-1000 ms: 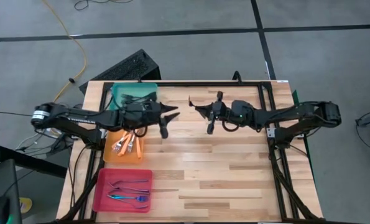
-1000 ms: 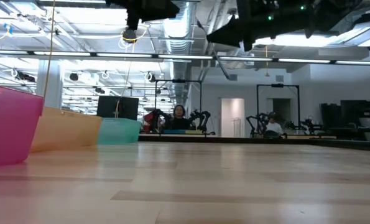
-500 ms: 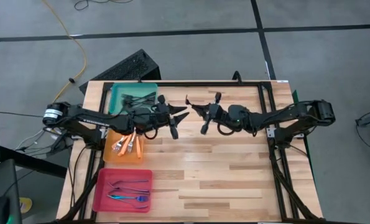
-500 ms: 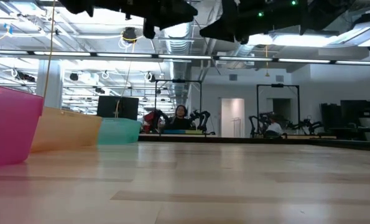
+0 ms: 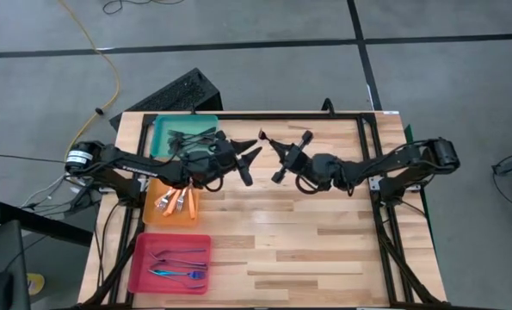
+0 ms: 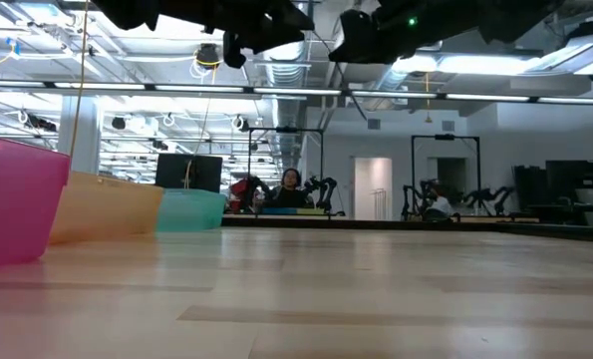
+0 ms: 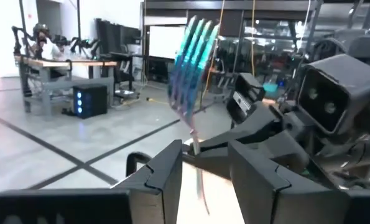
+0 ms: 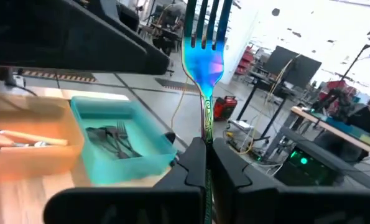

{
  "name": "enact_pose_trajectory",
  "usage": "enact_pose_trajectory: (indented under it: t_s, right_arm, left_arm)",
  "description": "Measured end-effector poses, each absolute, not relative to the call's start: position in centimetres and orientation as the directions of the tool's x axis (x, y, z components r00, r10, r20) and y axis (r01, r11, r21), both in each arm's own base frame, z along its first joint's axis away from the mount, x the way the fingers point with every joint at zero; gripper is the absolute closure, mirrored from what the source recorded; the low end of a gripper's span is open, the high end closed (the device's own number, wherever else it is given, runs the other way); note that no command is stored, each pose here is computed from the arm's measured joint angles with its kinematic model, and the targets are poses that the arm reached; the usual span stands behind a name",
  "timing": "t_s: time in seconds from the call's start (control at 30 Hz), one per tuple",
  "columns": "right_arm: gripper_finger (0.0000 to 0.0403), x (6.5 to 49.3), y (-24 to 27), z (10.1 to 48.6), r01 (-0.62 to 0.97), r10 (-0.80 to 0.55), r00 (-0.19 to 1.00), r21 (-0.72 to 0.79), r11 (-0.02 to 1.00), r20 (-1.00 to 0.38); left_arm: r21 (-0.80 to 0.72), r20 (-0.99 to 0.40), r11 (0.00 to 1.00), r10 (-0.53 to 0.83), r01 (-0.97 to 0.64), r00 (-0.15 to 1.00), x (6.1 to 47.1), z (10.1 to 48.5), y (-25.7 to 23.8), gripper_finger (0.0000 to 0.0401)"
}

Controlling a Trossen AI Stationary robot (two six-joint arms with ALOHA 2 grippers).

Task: Sort silverware by color (type)
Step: Put the blue fork into the pink bin

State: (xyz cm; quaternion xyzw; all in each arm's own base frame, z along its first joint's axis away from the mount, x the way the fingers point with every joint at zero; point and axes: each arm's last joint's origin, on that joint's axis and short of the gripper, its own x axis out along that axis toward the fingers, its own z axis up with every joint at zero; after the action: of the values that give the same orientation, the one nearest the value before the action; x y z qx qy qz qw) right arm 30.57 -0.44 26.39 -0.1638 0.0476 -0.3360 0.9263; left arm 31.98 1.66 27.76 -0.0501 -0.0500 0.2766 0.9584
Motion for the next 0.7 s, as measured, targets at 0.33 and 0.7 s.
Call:
enact_pose_trajectory:
  t_s: [0.33, 0.7]
  right_arm:
    - [0.0377, 30.9, -0.4, 26.3, 0.619, -0.637, 0.77, -0.306, 0.724, 0.051]
    - [0.039, 31.3, -0.4, 25.5, 0.625, -0.652, 0.757, -0.33, 0.707, 0.038]
  left_arm:
    - [-0.172, 0.08, 0.836, 0.539, -0.521, 0.838, 31.9, 27.9, 2.0, 0.0286]
    - [-0.192, 0.081, 0.83, 0.545, -0.523, 0.835, 31.9, 27.9, 2.4, 0.0286]
